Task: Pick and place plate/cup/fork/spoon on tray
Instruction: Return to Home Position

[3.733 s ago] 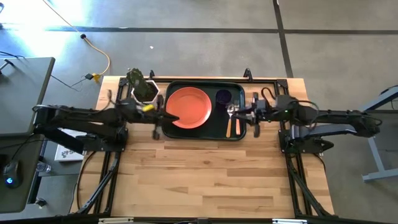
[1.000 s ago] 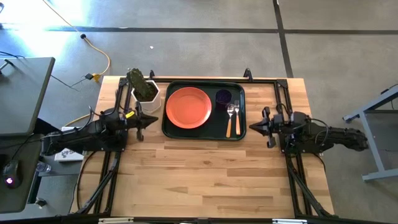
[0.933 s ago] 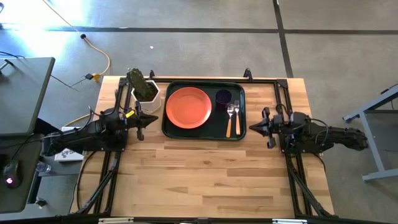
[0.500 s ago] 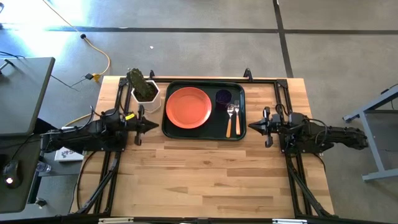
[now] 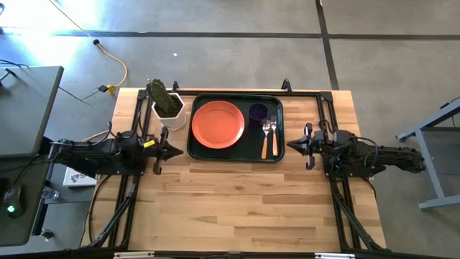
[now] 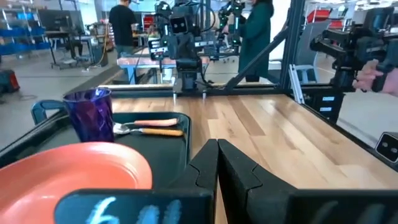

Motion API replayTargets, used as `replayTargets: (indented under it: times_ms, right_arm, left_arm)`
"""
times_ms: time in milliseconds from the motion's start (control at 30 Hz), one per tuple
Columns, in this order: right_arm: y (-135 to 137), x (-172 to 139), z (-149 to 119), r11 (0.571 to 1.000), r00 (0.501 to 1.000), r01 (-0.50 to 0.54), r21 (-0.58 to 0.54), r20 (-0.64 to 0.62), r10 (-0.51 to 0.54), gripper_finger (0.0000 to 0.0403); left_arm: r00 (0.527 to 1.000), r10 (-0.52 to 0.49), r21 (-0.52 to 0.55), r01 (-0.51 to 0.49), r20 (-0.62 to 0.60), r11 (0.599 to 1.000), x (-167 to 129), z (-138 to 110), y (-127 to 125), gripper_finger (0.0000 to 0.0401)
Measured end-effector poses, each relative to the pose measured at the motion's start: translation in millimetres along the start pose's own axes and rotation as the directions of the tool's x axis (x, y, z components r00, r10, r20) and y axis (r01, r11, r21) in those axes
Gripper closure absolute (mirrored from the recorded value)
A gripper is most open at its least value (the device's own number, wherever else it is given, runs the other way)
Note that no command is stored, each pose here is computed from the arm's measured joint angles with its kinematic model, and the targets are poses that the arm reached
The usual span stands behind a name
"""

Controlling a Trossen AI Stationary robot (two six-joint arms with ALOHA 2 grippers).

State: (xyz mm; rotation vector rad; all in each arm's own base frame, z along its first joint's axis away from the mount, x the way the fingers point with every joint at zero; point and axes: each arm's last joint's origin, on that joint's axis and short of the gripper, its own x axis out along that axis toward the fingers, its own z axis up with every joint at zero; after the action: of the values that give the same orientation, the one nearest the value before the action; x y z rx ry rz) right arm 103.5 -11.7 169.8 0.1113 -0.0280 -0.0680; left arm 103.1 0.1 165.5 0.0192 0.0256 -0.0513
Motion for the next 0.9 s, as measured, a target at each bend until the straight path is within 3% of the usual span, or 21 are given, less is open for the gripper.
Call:
replayTargets:
  times_ms: [200, 900]
  right_arm:
    - [0.0, 0.0, 0.2, 0.994, 1.0, -0.001, 0.112, 0.003, 0.0, 0.0402]
    - [-0.3, 0.0, -2.9, 0.993, 1.0, 0.006, 0.115, -0.028, -0.003, 0.0402]
  left_arm:
    - [0.999, 0.0, -0.027, -0.001, -0.038, 1.0, 0.0, -3.7, -0.3, 0.0401]
    - [1.0, 0.002, -0.044, -0.002, -0.009, 0.999, 0.0, -0.6, -0.2, 0.0401]
